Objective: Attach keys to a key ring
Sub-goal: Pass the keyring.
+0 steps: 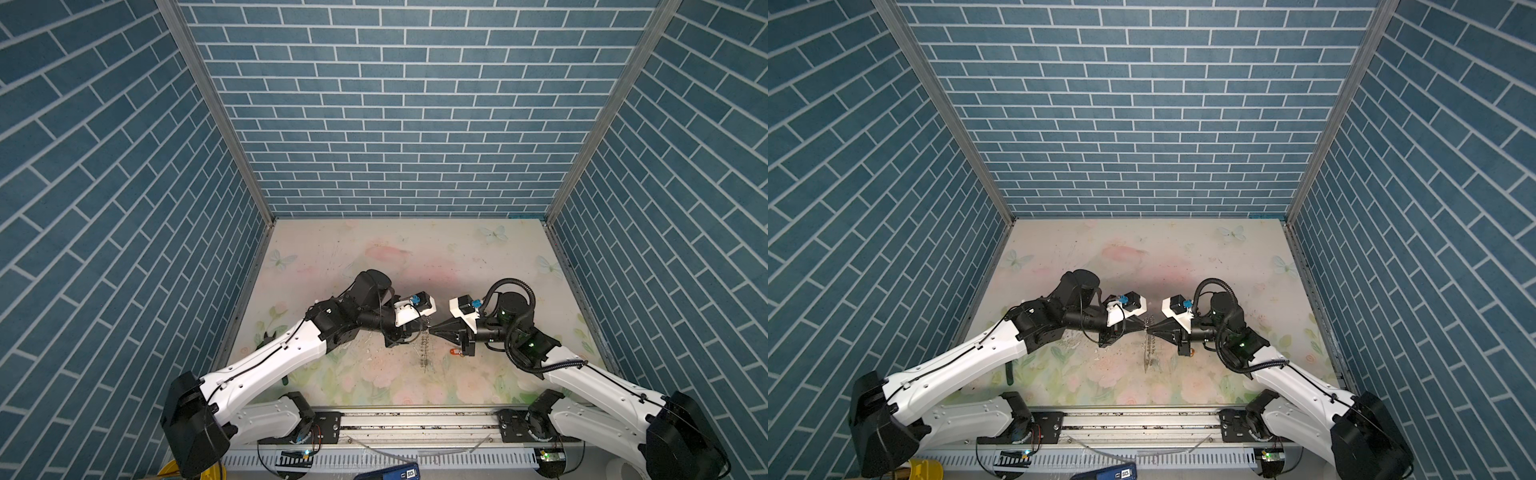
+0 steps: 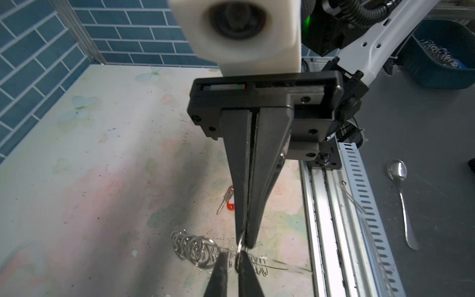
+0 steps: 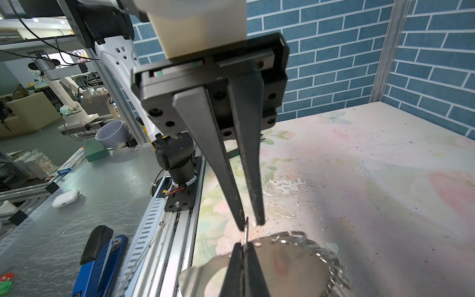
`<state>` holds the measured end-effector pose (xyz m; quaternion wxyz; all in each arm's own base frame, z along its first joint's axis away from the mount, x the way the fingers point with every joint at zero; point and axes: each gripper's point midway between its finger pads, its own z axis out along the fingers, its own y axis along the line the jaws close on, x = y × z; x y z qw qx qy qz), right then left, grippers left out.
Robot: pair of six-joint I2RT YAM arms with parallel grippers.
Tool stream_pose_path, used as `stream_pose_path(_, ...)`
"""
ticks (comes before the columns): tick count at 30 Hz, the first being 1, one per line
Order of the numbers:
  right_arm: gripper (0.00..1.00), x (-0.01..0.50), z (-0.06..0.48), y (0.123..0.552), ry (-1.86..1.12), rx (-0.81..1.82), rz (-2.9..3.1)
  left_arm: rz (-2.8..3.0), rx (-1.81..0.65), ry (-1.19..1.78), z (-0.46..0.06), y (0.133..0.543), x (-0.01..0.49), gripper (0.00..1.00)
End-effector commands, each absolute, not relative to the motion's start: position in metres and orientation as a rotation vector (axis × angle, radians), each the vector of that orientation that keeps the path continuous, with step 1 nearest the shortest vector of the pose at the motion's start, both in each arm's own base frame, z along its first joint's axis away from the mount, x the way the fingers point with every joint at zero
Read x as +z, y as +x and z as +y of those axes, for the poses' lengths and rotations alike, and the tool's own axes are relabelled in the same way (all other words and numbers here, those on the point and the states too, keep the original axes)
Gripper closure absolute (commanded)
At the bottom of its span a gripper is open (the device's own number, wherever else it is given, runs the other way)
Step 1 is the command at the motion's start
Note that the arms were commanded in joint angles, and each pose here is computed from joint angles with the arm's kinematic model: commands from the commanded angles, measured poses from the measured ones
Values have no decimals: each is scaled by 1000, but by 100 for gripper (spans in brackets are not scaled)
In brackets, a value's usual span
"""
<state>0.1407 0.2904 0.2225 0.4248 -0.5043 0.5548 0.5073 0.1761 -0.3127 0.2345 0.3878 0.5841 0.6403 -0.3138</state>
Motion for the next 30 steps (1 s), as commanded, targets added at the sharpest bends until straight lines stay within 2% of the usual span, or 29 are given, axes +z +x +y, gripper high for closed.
stream_pose_path(1, 100, 252, 293, 138, -1270, 1267, 1262, 1564, -742, 1413, -312, 186, 247, 82)
stream_pose_path(7, 100, 261, 286, 143, -1205, 1274, 1225, 1504, -839, 1445, -315, 170, 252, 80)
stream_pose_path(11, 100, 264, 283, 142, -1198, 1284, 1207, 1465, -870, 1431, -314, 165, 258, 74)
stream_pose_path(17, 100, 266, 281, 135, -1212, 1306, 1165, 1429, -935, 1395, -313, 163, 268, 74)
stream_pose_path(30, 100, 278, 278, 126, -1207, 1347, 1069, 1387, -1057, 1381, -317, 158, 275, 84)
